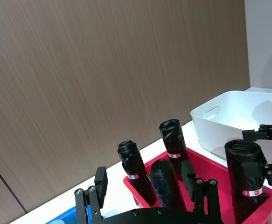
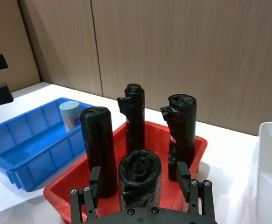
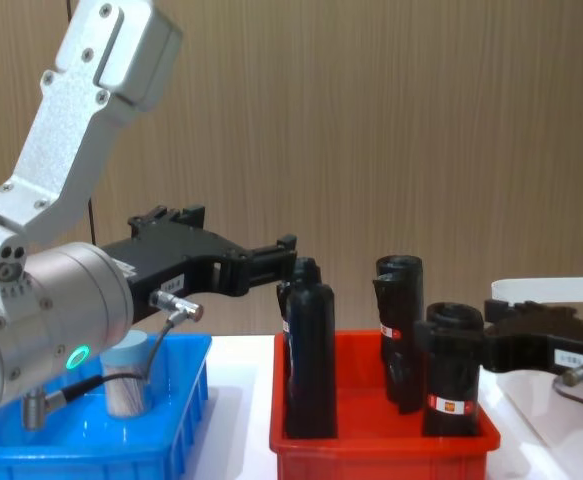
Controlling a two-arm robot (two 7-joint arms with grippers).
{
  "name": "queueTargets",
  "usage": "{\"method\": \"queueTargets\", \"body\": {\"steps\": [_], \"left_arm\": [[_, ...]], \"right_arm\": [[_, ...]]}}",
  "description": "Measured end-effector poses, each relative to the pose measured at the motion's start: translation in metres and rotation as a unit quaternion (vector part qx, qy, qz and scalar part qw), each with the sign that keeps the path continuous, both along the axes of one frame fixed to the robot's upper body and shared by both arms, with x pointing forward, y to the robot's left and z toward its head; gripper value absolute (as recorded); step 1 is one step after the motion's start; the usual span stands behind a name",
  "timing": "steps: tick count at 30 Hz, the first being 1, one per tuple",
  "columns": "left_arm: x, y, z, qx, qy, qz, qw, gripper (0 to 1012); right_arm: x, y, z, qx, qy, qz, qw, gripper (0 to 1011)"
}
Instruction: Pick the cotton swabs from the blue box and place them into the white box.
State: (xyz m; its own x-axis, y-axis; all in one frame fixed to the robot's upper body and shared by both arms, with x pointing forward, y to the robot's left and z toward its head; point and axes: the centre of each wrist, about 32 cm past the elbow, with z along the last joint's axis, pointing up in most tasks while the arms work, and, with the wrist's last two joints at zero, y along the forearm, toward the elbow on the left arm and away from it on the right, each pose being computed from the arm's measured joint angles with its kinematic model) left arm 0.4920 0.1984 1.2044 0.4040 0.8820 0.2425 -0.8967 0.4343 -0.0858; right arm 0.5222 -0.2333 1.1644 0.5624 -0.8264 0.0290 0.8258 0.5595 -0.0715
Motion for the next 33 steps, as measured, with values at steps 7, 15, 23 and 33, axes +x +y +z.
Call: {"method": "queueTargets", "body": {"steps": [7, 15, 23, 33], "left_arm": [[0.0000, 0.0000, 0.0000, 0.000, 0.000, 0.000, 1.0000, 1004], [0.0000, 0.0000, 0.0000, 0.000, 0.000, 0.000, 1.0000, 1004], [0.0000, 0.0000, 0.0000, 0.000, 0.000, 0.000, 1.0000, 1004], [0.0000, 0.0000, 0.0000, 0.000, 0.000, 0.000, 1.0000, 1004]], "right_arm": [[0.008, 0.003, 0.000, -0.002, 0.005, 0.014, 0.9999, 998], [0.014, 0.006, 0.000, -0.005, 0.009, 0.022, 0.9997, 808], [0.017, 0.007, 0.001, -0.004, 0.009, 0.028, 0.9995, 559], [0.016, 0.009, 0.008, 0.005, 0.002, 0.035, 0.9994, 418]]}}
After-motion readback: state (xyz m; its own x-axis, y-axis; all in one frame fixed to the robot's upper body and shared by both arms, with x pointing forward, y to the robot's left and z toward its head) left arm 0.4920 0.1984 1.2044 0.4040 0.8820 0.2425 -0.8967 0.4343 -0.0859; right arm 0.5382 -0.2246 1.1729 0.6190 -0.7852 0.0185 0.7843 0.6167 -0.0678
